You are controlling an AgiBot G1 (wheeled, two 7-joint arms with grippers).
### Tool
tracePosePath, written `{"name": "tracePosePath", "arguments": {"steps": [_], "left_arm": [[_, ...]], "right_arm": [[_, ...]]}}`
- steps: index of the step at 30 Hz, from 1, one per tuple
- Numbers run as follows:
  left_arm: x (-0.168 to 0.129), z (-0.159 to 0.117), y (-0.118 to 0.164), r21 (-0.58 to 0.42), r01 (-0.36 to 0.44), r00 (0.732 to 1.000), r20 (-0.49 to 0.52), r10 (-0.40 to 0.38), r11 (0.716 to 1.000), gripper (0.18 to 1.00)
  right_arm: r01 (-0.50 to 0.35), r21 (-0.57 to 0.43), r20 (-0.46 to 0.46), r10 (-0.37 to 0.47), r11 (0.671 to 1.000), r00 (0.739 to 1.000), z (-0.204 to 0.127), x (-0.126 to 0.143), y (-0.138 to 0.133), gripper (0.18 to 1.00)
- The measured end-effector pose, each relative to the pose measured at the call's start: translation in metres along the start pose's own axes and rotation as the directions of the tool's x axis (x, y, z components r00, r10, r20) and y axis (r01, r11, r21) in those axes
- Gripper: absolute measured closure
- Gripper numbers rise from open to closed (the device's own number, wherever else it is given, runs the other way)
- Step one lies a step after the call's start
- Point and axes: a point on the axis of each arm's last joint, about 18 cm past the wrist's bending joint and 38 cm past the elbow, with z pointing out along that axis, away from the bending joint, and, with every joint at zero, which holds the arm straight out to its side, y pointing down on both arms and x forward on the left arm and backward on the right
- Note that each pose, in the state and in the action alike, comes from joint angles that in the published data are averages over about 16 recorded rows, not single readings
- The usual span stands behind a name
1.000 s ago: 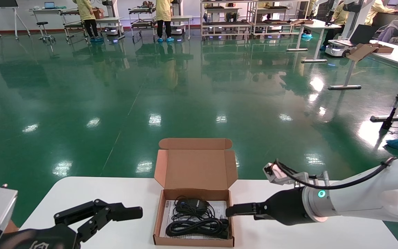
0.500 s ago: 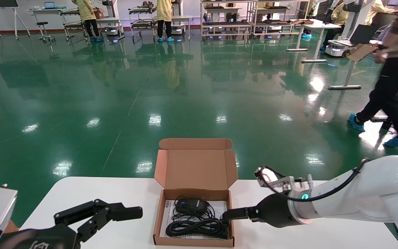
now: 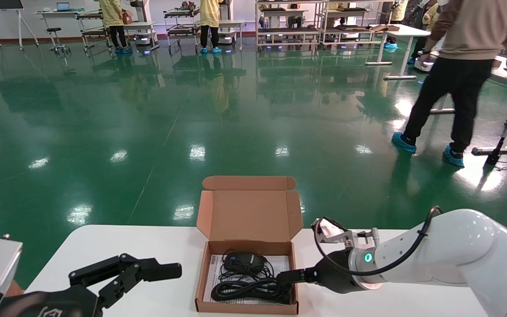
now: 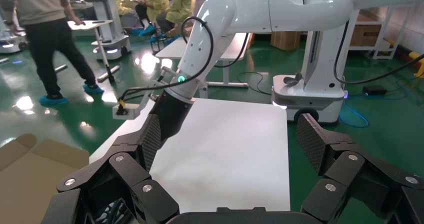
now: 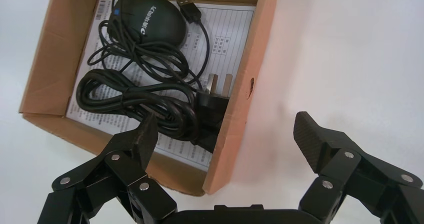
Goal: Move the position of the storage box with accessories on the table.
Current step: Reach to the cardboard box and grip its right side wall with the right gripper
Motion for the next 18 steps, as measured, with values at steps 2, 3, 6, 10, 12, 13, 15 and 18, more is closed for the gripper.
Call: {"name": "tracePosePath", "arguments": {"steps": [2, 3, 6, 10, 12, 13, 15, 18], "left_arm": [[0.0, 0.0, 0.0, 0.0, 0.0, 1.0, 0.0, 0.0, 1.0, 0.184], [0.0, 0.0, 0.0, 0.0, 0.0, 1.0, 0.0, 0.0, 1.0, 0.184], [0.0, 0.0, 0.0, 0.0, 0.0, 1.0, 0.0, 0.0, 1.0, 0.184], [0.0, 0.0, 0.0, 0.0, 0.0, 1.0, 0.0, 0.0, 1.0, 0.184], [0.0, 0.0, 0.0, 0.0, 0.0, 1.0, 0.0, 0.0, 1.0, 0.184], [0.0, 0.0, 0.0, 0.0, 0.0, 1.0, 0.0, 0.0, 1.0, 0.184], [0.0, 0.0, 0.0, 0.0, 0.0, 1.0, 0.0, 0.0, 1.0, 0.184], [0.0, 0.0, 0.0, 0.0, 0.0, 1.0, 0.0, 0.0, 1.0, 0.184]], "right_arm": [[0.001, 0.002, -0.006, -0.001, 1.0, 1.0, 0.002, -0.001, 0.001, 0.179], [0.002, 0.002, -0.009, -0.002, 1.0, 1.0, 0.004, -0.002, 0.001, 0.179], [0.004, 0.005, -0.018, -0.004, 1.0, 1.0, 0.007, -0.003, 0.003, 0.179], [0.003, 0.008, -0.025, -0.003, 1.0, 1.0, 0.01, -0.004, 0.005, 0.18], [0.002, 0.008, -0.027, -0.002, 1.0, 1.0, 0.011, -0.004, 0.005, 0.181], [0.002, 0.008, -0.027, -0.001, 1.0, 1.0, 0.012, -0.004, 0.006, 0.181], [0.001, 0.008, -0.029, -0.001, 1.0, 1.0, 0.013, -0.005, 0.007, 0.184], [0.001, 0.007, -0.03, 0.0, 1.0, 1.0, 0.014, -0.005, 0.008, 0.192]]}}
